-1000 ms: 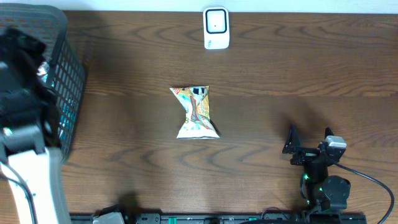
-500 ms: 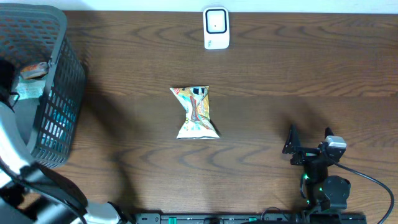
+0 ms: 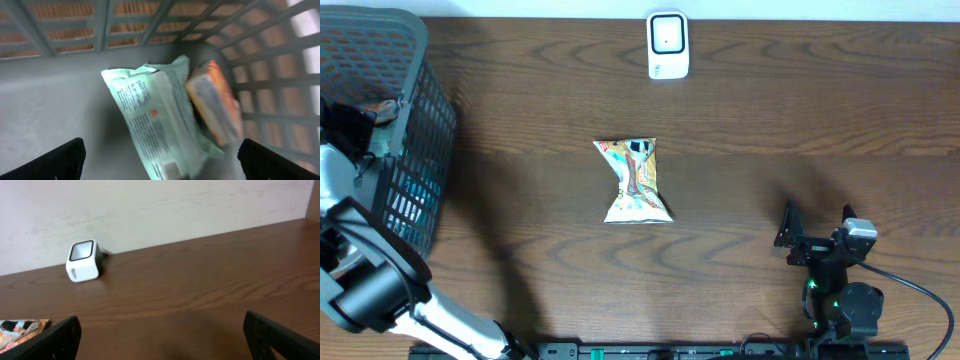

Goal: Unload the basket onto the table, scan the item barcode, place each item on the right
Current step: 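Reach the left gripper into the basket and grasp the pale green pouch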

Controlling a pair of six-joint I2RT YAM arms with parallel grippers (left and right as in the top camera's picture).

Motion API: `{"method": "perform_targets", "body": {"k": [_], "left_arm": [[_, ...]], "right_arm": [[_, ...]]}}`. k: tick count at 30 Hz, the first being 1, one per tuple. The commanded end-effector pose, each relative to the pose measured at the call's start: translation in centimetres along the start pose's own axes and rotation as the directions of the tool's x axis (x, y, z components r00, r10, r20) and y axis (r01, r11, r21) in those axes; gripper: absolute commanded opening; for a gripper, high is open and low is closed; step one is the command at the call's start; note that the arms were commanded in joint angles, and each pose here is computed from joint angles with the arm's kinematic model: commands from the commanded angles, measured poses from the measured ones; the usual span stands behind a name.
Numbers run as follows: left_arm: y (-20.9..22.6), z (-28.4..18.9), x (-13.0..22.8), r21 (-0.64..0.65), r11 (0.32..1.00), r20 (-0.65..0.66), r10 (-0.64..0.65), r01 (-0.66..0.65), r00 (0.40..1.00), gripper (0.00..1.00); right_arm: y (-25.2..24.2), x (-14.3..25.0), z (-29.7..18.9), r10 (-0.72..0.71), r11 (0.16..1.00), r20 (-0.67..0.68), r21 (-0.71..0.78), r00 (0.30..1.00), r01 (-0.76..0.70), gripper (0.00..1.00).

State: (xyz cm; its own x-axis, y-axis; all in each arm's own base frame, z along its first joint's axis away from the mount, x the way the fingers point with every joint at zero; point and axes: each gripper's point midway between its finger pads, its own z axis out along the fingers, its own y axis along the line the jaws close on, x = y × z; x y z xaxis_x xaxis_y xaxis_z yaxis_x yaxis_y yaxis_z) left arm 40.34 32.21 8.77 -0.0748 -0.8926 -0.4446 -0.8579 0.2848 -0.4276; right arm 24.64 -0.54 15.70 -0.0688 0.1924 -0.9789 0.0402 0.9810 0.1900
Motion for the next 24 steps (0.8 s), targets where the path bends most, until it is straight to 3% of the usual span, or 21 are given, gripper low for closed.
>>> {"method": "perform_targets", "body": {"k": [1,7,10,17,19,20,24], "left_arm": [[1.0,2.2,1.1,-0.017,1.000,-0.033,0.009,-0.010,0.999,0.98],[2.4,4.8,2.0,-0.049,0.999,-0.043,0.006,-0.008,0.999,0.98],[3.3,5.0,1.5,-0.095,0.995,-0.009,0.009,-0.010,1.000,0.84],[4.4,5.1,1.6,-0.145,0.988,-0.010,0.052,-0.053,0.999,0.24],[4.4,5.0,1.6,-0.147,0.987,-0.009,0.056,-0.057,0.998,0.12],[4.4,5.0,1.6,-0.149,0.987,-0.012,0.059,-0.060,0.998,0.07],[4.9,4.8,2.2,-0.166,0.984,-0.037,0.057,-0.062,0.998,0.07]], "right_arm": [[0.2,0.1,0.0,-0.008,1.000,-0.002,-0.009,1.000,0.008,0.99],[0.2,0.1,0.0,-0.008,1.000,-0.002,-0.009,1.000,0.008,0.99],[0.2,0.1,0.0,-0.008,1.000,-0.002,-0.009,1.000,0.008,0.99],[0.2,0.1,0.0,-0.008,1.000,-0.002,-0.009,1.000,0.008,0.99],[0.2,0.1,0.0,-0.008,1.000,-0.002,-0.009,1.000,0.008,0.99],[0.2,0.1,0.0,-0.008,1.000,-0.002,-0.009,1.000,0.008,0.99],[0.2,0.1,0.0,-0.008,1.000,-0.002,-0.009,1.000,0.008,0.99]]}}
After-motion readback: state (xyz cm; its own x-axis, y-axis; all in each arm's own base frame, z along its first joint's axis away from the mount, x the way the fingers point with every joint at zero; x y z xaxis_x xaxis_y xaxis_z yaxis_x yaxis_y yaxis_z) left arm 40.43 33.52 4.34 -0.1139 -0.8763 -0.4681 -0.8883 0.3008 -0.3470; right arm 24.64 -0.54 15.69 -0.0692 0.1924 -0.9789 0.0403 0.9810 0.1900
